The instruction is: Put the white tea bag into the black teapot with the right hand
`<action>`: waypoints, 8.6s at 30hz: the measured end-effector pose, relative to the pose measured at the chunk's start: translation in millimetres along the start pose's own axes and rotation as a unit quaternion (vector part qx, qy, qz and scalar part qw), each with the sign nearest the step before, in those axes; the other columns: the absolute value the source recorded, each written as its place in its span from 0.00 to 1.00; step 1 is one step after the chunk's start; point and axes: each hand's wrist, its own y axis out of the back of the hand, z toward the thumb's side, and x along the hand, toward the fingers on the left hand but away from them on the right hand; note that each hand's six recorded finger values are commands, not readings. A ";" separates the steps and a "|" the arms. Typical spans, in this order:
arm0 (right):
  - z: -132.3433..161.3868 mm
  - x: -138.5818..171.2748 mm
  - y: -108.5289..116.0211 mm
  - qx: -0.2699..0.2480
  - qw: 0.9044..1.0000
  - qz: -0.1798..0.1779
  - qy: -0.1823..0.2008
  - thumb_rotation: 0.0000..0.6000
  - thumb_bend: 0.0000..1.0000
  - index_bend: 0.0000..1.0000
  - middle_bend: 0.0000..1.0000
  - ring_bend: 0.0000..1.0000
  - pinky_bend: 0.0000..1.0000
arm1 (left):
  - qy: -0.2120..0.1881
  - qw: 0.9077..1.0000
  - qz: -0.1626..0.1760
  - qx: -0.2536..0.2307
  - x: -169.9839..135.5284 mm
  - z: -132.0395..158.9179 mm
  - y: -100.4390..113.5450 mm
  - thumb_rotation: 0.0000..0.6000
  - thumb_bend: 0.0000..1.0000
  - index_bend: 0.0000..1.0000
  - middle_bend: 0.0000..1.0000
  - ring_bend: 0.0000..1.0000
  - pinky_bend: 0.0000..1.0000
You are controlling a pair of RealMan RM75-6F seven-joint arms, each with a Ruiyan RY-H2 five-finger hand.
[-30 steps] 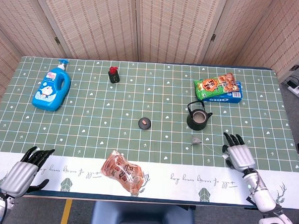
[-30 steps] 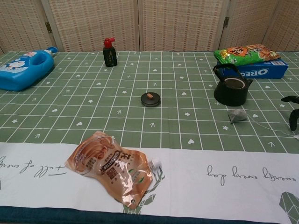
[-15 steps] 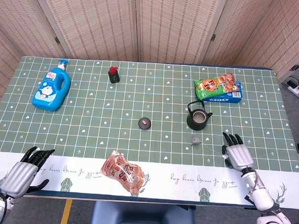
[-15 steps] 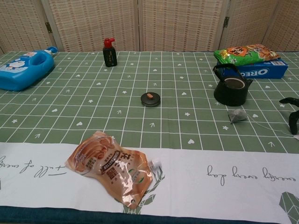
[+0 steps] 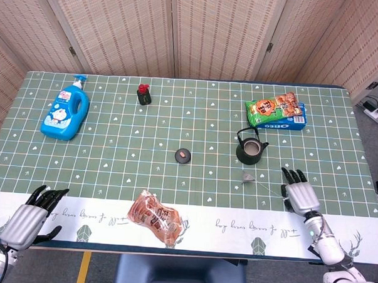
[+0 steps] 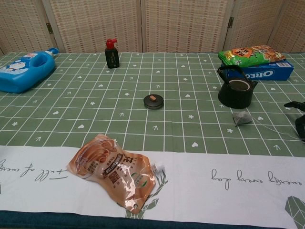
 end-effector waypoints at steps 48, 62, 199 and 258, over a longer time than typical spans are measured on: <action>28.5 6.1 211.6 -0.075 0.984 -0.161 -0.017 1.00 0.37 0.62 0.00 0.00 0.00 | 0.003 1.000 -0.002 -0.007 3.0 -4.6 1.4 1.00 0.32 0.00 0.10 0.10 0.04; 35.4 -24.9 245.4 -0.075 0.983 -0.161 -0.046 1.00 0.37 0.62 0.00 0.00 0.00 | 0.024 1.000 -0.005 -0.017 9.9 -19.0 4.3 1.00 0.32 0.00 0.10 0.10 0.04; 19.2 -44.4 163.2 -0.202 0.969 0.139 0.006 1.00 0.37 0.10 0.94 0.77 0.68 | 0.022 0.999 0.009 -0.023 2.6 -22.3 13.5 1.00 0.32 0.00 0.10 0.09 0.04; 43.7 -14.5 177.7 -0.146 0.986 0.077 0.008 1.00 0.37 0.04 0.57 0.49 0.41 | 0.033 0.999 0.015 -0.027 3.4 -27.9 16.3 1.00 0.32 0.00 0.10 0.09 0.04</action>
